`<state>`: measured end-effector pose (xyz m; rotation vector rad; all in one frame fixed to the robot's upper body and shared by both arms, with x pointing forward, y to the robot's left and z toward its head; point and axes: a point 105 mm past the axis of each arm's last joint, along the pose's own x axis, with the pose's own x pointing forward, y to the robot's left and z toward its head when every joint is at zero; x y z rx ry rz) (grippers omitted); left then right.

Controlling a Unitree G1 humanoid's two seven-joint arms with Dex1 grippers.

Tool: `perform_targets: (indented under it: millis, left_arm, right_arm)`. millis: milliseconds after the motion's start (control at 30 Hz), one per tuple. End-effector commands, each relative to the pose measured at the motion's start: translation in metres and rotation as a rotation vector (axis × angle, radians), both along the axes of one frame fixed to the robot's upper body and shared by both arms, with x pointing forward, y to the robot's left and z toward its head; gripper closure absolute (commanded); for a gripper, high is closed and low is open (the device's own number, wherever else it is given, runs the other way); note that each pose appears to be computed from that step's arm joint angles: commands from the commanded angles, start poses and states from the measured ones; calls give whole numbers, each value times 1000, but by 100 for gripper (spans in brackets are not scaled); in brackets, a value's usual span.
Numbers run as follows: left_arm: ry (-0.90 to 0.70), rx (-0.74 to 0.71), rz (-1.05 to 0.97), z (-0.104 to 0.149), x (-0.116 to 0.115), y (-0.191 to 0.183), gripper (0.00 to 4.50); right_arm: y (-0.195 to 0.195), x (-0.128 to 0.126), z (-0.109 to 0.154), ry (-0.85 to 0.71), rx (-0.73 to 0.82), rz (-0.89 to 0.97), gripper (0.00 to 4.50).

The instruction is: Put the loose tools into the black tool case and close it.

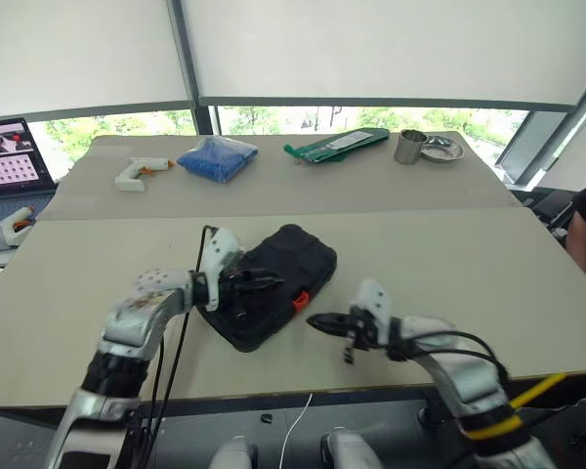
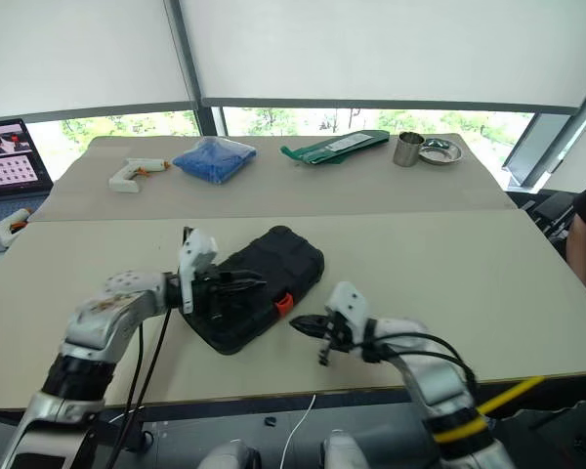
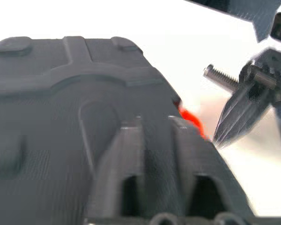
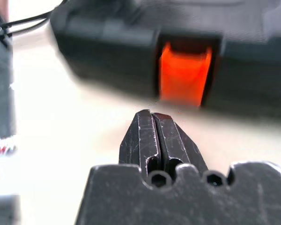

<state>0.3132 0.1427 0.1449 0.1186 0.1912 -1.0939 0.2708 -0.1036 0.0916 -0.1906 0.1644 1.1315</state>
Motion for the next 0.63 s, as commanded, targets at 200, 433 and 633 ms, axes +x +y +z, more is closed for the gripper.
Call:
perform_targets:
  millis: [200,433,633]
  left_arm:
    - [-156,260,369,-2,-17,122,1]
    - [-158,377,473,-32,-40,169,0]
    - [-215,359,500,-35,-44,165,0]
  right_arm:
    - [-79,-5,45,-358,-89,-119,127]
    - [-113,-7,37,-330,-121,-100,20]
    - [-119,-6,24,-306,-152,-80,5]
